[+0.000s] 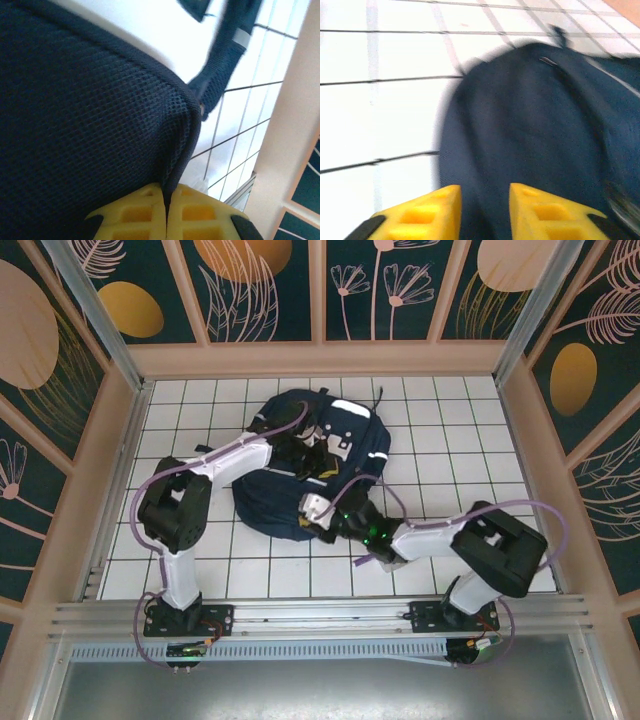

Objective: Pack the student bag

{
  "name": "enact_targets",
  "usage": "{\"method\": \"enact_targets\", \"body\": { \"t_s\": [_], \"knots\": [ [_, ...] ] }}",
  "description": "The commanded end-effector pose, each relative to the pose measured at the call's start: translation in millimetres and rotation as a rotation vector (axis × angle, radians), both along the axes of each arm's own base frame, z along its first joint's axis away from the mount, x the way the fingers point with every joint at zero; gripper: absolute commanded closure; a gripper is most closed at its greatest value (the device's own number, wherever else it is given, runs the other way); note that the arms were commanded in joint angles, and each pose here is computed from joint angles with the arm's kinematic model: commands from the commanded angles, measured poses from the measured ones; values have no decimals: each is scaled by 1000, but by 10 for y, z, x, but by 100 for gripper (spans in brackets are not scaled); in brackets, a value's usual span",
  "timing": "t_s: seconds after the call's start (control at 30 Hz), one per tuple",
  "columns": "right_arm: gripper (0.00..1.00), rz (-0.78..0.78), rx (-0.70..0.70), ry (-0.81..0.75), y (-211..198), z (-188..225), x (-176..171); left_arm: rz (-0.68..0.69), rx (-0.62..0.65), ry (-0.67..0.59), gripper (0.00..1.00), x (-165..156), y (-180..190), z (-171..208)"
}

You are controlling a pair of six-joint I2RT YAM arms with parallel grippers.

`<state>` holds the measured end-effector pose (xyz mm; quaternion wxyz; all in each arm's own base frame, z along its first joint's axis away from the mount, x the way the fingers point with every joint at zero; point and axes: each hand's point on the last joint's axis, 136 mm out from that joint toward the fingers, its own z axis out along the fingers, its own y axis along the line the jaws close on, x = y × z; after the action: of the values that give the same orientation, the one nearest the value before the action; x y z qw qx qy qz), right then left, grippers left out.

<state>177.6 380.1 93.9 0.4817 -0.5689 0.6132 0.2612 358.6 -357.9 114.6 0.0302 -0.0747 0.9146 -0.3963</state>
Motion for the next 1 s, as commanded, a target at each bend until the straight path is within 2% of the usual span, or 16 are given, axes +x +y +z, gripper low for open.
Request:
{"method": "enact_targets", "body": {
  "t_s": [0.0,0.07,0.17,0.27,0.47,0.7,0.97],
  "knots": [
    [66,268,104,-44,207,304,-563,57,-113,-172,100,474,-242,419],
    [64,324,35,-80,53,249,-650,24,-56,-205,99,494,-204,413],
    [63,344,-75,-137,-253,233,-608,-26,31,-260,89,502,-88,444],
    [62,293,-102,-176,-601,374,-389,-44,66,-300,75,509,72,523],
    [58,110,-98,-312,-1177,635,264,-112,103,-394,63,282,295,762],
    [57,146,-297,-260,-1271,278,703,-134,121,-362,62,-319,661,560],
    [57,59,-290,-332,-1102,193,1191,-124,40,-321,59,-794,695,340]
  ]
}}
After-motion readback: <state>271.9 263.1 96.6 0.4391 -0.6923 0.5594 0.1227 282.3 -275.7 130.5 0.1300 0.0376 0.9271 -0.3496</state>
